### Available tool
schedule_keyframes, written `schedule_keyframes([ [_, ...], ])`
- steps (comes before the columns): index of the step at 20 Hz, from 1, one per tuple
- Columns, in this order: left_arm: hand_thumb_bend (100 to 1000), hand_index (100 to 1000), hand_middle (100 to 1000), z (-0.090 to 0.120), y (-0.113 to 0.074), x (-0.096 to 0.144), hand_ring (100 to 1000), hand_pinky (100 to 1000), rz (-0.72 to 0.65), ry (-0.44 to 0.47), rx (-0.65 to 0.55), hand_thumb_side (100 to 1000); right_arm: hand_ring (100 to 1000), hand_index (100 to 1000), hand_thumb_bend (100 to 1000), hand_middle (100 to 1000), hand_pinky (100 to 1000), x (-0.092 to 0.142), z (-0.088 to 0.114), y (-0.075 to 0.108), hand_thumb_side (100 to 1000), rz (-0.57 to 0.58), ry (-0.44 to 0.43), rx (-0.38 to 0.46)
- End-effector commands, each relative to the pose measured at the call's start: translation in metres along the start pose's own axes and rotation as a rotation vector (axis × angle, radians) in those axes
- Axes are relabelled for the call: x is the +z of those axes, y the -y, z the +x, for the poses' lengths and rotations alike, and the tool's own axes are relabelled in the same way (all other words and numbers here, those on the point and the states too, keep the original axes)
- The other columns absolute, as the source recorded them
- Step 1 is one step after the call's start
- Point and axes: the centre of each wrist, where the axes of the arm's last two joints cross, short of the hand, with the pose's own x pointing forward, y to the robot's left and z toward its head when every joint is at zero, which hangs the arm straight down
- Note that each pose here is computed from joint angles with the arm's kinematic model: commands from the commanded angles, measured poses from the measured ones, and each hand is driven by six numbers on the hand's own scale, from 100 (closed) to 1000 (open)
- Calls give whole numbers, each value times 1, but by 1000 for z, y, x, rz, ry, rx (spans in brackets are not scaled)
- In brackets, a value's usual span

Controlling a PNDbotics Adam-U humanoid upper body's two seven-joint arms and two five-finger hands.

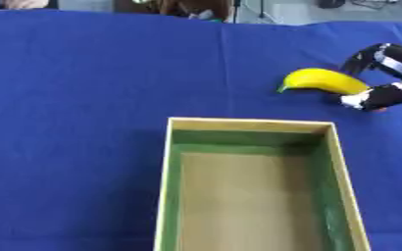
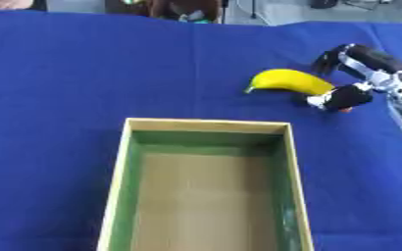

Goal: Pick up objects on the table and place them in the box.

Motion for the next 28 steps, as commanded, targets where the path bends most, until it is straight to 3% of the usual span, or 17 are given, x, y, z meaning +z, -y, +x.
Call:
schedule_keyframes([
  [1,100,825,613,4,-3,-4,540,440,1,22,-7,1000,744,750,410,624,766,6,-3,20,447,-35,-4,35],
  [8,100,823,613,4,-3,-4,540,440,3,22,-6,1000,739,741,353,613,763,5,-4,17,415,-28,-9,25],
  [12,100,822,612,4,-2,-4,540,440,2,20,-4,1000,735,733,273,601,760,5,-4,17,388,-20,-8,9],
  [28,100,821,613,4,-3,-3,540,441,4,11,-8,1000,722,671,216,531,748,4,0,20,401,-29,8,-17],
])
